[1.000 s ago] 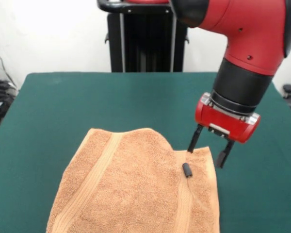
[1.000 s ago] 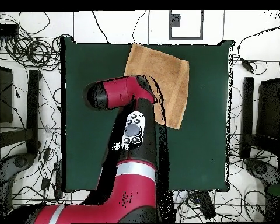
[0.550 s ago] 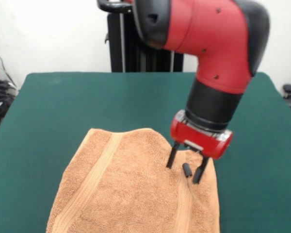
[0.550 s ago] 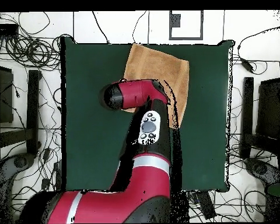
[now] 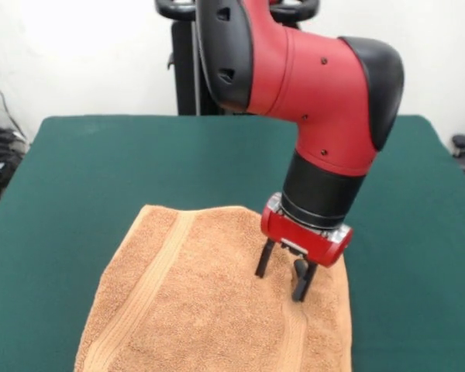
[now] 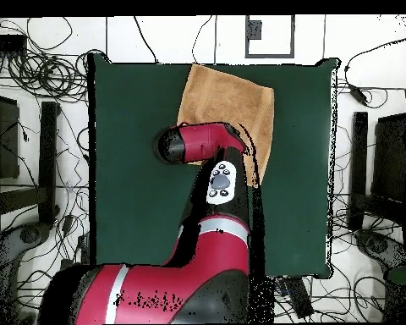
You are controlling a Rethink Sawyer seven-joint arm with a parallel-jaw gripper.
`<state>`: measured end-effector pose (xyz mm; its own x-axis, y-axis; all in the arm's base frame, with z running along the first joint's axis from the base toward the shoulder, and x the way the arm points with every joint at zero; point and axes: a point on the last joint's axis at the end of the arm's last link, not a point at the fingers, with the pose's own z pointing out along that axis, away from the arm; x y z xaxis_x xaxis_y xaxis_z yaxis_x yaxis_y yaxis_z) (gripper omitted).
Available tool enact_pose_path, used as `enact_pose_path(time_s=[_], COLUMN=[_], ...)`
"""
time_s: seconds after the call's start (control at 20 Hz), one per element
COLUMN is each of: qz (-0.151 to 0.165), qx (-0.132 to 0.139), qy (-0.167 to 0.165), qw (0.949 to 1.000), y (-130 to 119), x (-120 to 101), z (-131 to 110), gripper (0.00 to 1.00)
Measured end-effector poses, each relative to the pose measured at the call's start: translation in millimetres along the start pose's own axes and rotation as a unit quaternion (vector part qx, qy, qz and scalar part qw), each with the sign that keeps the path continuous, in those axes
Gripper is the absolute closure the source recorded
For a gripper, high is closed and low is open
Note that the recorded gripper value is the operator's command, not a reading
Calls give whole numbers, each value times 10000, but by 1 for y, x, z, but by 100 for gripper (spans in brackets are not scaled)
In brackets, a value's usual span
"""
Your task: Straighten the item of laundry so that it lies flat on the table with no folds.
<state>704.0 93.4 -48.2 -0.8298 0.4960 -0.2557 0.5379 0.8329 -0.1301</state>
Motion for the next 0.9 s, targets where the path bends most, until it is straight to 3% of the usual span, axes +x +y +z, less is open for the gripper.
enact_pose_path(time_s=[0.45,0.9], qz=[-121,-57], qx=[-54,-54], qy=[40,96], qw=[9999,9999], y=[21,19], x=[21,24], z=[-11,-16], gripper=[0,0])
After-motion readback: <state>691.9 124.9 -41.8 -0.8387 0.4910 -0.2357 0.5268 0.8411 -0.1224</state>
